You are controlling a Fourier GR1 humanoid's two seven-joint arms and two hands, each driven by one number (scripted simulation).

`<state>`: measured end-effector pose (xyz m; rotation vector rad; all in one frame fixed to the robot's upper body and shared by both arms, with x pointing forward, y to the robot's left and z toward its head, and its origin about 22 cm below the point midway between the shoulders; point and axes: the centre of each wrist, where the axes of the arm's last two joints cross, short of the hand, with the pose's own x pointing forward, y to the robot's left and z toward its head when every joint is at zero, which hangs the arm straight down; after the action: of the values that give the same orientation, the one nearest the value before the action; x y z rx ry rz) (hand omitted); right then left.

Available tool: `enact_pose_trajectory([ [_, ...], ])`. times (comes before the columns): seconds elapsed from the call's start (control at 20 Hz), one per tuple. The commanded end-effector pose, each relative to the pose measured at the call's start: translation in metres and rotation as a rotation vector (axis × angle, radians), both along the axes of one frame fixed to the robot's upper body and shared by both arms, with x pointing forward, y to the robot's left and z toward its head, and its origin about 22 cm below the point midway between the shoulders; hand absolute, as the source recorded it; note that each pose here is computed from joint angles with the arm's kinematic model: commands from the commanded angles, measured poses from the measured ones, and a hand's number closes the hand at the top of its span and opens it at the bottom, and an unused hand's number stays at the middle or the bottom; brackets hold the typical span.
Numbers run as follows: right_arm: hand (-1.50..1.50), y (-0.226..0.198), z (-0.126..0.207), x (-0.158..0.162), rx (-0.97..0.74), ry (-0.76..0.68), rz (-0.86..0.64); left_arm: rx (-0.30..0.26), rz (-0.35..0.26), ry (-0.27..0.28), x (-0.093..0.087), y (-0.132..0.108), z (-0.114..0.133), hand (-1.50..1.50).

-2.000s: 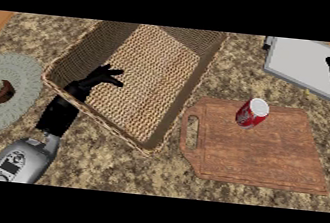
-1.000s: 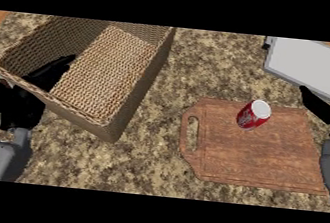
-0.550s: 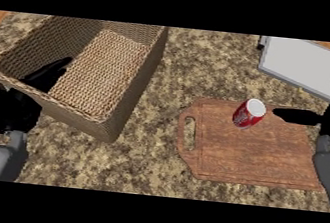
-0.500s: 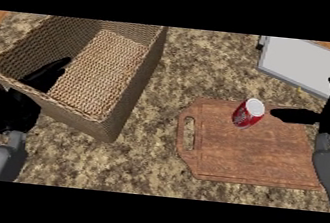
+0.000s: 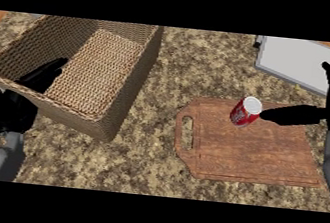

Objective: Pick the can from the cutting board and place it in the basket

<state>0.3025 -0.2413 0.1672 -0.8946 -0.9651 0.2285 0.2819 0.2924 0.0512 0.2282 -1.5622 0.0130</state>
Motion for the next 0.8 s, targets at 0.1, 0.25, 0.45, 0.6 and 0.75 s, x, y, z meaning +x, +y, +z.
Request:
enact_pose_trajectory([
  [0.1,-1.5,0.019,0.027,-0.02,0.035,0.037,-0.146,0.068,0.027,0.047,0.0,0.005,0.005,0.0],
  [0.25,-1.5,0.016,0.002,-0.031,0.067,0.029,-0.151,0.051,0.02,0.062,-0.007,0.003,-0.007,0.0],
  [0.45,-1.5,0.022,-0.009,-0.042,0.063,0.033,-0.154,0.047,0.029,0.056,-0.002,0.003,-0.005,0.0],
  [0.6,-1.5,0.025,-0.039,-0.028,0.059,0.018,-0.15,0.062,0.024,0.046,0.0,0.016,0.004,0.0],
  [0.75,-1.5,0.043,-0.048,-0.032,0.042,0.002,-0.135,0.073,0.017,0.052,0.006,-0.001,-0.02,0.0],
])
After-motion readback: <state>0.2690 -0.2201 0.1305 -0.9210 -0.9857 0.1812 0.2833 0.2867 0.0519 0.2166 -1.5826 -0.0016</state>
